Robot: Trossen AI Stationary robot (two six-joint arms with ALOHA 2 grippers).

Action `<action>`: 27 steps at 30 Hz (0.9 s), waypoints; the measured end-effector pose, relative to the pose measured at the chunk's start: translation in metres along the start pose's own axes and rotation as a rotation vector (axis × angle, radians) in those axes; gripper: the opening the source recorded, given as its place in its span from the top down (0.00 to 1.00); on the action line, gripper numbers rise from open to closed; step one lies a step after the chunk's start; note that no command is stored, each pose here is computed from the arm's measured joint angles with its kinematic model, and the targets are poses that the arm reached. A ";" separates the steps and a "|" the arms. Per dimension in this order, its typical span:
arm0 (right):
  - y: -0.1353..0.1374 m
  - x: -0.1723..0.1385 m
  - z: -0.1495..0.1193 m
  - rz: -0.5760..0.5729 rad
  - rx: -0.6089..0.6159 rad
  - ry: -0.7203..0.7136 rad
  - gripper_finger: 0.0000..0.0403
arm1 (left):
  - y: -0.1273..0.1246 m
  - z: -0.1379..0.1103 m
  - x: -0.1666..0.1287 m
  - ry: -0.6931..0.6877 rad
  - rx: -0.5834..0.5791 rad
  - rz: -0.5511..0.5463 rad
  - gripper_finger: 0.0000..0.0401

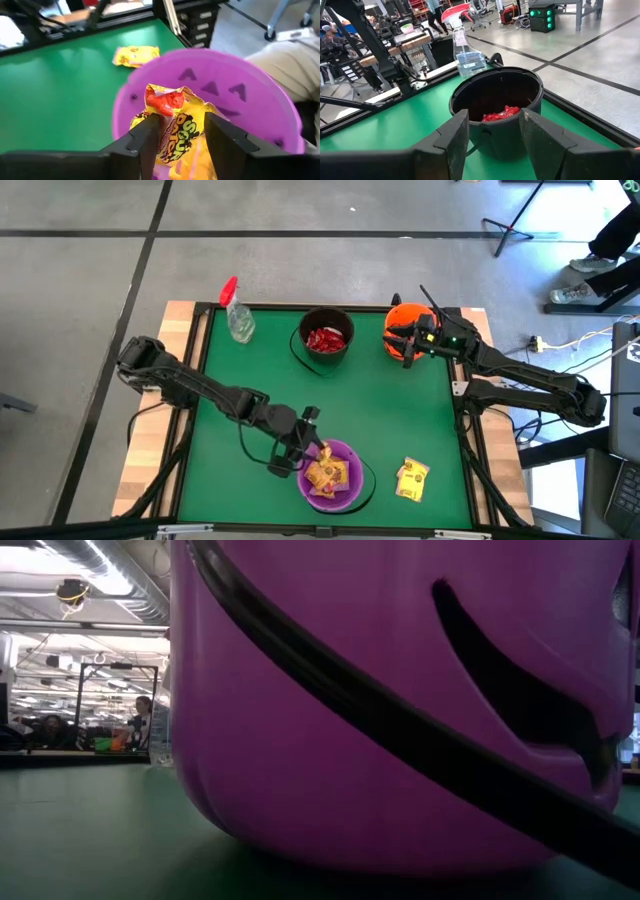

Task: Organize candy in baskets
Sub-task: Put the left yellow candy pack into the purple bucket, then put the bottom yellow candy pack into the purple bucket

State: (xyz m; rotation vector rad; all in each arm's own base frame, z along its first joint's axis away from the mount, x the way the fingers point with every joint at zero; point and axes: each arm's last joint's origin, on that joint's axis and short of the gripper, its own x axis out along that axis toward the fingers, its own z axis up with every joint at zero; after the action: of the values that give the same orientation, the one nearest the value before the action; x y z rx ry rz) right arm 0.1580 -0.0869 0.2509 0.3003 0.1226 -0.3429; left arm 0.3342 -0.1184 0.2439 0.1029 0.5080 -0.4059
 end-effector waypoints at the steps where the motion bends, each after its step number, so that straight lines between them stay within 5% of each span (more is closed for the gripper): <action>1: 0.000 0.000 0.000 0.000 0.002 0.000 0.56 | 0.000 -0.001 0.000 0.011 -0.001 -0.005 0.63; 15: 0.003 0.000 0.003 0.088 0.036 -0.014 0.56 | 0.001 0.015 -0.014 0.078 -0.004 0.038 0.43; 22: 0.026 -0.001 0.004 0.404 -0.006 0.006 0.56 | -0.004 0.063 -0.082 -0.104 0.117 0.129 0.47; 27: 0.054 0.000 -0.006 0.466 -0.077 0.027 0.56 | -0.002 0.055 -0.126 -0.144 0.148 0.230 0.49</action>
State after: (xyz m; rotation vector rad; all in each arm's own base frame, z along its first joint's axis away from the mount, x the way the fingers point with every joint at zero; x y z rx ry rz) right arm 0.1763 -0.0365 0.2603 0.2485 0.0884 0.1280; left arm 0.2577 -0.0860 0.3539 0.2700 0.3192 -0.2233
